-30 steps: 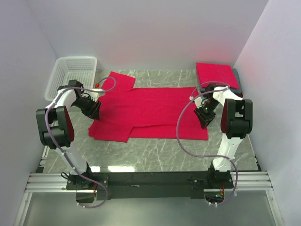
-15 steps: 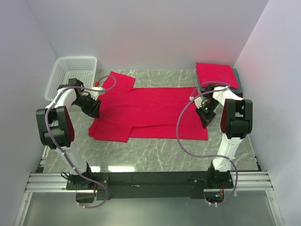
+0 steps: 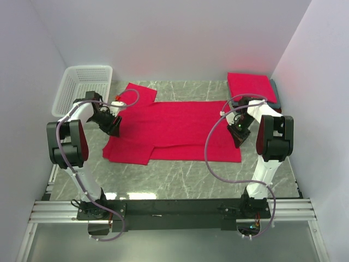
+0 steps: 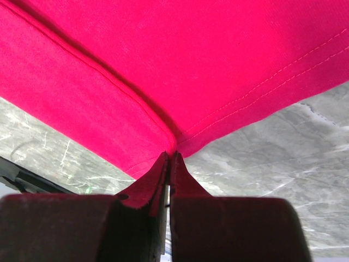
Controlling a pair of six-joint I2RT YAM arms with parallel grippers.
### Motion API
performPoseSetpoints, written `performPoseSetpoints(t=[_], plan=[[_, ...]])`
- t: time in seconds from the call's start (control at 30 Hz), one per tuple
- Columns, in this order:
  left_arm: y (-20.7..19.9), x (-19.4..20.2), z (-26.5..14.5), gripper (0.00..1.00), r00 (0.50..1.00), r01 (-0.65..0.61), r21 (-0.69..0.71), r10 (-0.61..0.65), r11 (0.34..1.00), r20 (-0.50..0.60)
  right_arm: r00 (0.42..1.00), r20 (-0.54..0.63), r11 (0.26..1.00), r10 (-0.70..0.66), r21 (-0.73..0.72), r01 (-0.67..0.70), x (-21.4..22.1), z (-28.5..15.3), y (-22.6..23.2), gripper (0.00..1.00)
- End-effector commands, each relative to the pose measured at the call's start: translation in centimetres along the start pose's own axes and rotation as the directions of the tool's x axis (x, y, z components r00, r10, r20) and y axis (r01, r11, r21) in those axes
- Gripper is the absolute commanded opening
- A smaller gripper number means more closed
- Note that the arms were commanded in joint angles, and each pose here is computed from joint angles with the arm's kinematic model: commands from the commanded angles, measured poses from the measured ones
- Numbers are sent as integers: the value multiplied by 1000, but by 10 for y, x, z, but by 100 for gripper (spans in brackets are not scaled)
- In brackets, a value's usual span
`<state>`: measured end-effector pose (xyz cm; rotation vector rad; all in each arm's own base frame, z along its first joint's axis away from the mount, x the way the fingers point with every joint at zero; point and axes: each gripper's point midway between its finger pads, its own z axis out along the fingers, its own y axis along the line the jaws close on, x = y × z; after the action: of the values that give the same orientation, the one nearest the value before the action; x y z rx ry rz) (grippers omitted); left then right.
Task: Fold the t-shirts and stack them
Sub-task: Fold the tshirt
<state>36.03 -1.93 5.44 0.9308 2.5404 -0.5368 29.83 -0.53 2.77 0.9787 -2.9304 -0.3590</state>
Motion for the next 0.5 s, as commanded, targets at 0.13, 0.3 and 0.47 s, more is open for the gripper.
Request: performPoseSetpoints(t=[0.13, 0.3, 0.47], plan=[[6, -4, 7, 48, 998, -65, -30, 65, 997, 4, 998, 60, 999, -26, 35, 24, -11, -24, 0, 0], [2, 6, 9, 41, 997, -76, 1, 76, 997, -33, 998, 61, 999, -30, 39, 27, -11, -24, -1, 0], [-5, 12, 6, 19, 995, -89, 21, 90, 996, -47, 998, 62, 999, -33, 42, 31, -11, -26, -1, 0]])
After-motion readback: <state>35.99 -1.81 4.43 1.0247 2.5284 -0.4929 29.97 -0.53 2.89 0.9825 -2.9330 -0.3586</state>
